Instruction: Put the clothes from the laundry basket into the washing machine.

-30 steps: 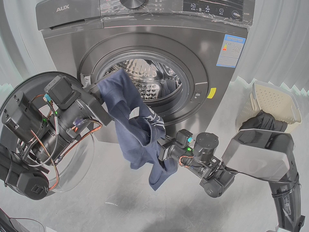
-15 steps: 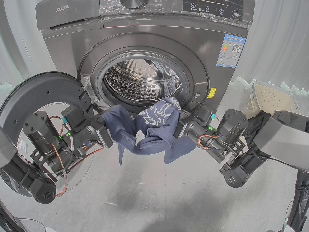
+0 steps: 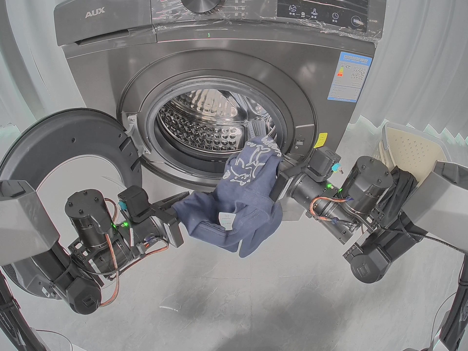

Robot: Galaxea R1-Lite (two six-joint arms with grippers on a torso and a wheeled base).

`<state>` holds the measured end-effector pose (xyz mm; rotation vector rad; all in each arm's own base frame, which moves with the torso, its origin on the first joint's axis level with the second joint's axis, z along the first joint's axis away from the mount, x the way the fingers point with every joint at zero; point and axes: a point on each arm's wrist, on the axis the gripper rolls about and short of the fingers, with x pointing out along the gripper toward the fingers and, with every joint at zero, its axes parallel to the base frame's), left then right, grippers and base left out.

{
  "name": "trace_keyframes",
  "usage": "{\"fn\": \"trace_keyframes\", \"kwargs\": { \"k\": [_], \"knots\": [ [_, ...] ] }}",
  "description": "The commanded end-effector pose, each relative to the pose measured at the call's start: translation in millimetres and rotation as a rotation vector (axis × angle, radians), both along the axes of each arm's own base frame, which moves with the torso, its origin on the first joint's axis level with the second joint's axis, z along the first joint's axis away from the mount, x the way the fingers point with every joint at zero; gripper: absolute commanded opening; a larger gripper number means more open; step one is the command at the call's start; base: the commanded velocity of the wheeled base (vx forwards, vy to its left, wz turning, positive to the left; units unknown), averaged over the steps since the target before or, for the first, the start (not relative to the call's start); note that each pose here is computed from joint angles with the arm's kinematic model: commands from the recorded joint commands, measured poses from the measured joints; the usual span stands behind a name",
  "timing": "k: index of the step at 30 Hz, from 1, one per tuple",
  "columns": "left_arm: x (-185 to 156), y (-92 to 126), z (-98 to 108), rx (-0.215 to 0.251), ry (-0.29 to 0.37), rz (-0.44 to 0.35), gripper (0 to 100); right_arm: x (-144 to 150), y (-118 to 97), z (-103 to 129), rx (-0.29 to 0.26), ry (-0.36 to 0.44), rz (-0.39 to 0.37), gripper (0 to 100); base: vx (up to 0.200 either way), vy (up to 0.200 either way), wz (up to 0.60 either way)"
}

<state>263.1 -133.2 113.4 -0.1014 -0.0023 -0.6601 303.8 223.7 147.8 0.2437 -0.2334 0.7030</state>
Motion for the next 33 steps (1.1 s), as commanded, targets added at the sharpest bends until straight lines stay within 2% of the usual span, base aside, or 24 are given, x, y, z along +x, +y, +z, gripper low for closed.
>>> {"fn": "trace_keyframes", "kwargs": {
  "k": [1, 5, 7, 11, 15, 18, 21, 23, 26, 29, 31, 32, 33],
  "knots": [
    [-5, 1, -12, 0.022, 0.049, -0.011, 100, 3, -4, 8, 0.015, -0.023, -0.013, 0, 0.0, 0.0, 0.0],
    [-17, 2, -25, 0.063, 0.11, -0.071, 100, 8, -7, 12, 0.021, -0.034, -0.028, 0, 0.0, 0.0, 0.0],
    [-25, 0, -40, 0.115, 0.153, -0.118, 100, 9, -8, 12, 0.021, -0.036, -0.033, 0, 0.0, 0.0, 0.0],
    [-32, 3, -55, 0.179, 0.199, -0.131, 100, 14, -9, 17, 0.029, -0.052, -0.041, 0, 0.0, 0.0, 0.0],
    [-39, 5, -62, 0.206, 0.229, -0.149, 100, 14, -8, 15, 0.029, -0.048, -0.039, 0, 0.0, 0.0, 0.0],
    [-51, 7, -72, 0.248, 0.277, -0.203, 100, 15, -7, 16, 0.033, -0.053, -0.037, 0, 0.0, 0.0, 0.0],
    [-55, 7, -78, 0.276, 0.292, -0.229, 100, 17, -6, 18, 0.04, -0.064, -0.04, 0, 0.0, 0.0, 0.0],
    [-54, 6, -80, 0.281, 0.293, -0.23, 100, 17, -5, 17, 0.039, -0.062, -0.037, 0, 0.0, 0.0, 0.0],
    [-46, 3, -73, 0.26, 0.248, -0.217, 100, 14, 0, 12, 0.037, -0.05, -0.022, 0, 0.0, 0.0, 0.0],
    [-28, -6, -60, 0.211, 0.169, -0.191, 100, 10, 10, 3, 0.026, -0.029, 0.005, 0, 0.0, 0.0, 0.0],
    [-26, -7, -59, 0.207, 0.158, -0.185, 100, 10, 11, 3, 0.027, -0.03, 0.008, 0, 0.0, 0.0, 0.0],
    [-17, -14, -48, 0.17, 0.108, -0.162, 100, 9, 14, 5, 0.028, -0.034, 0.015, 0, 0.0, 0.0, 0.0],
    [-14, -16, -46, 0.161, 0.099, -0.16, 100, 9, 15, 5, 0.027, -0.033, 0.017, 0, 0.0, 0.0, 0.0]
  ]
}}
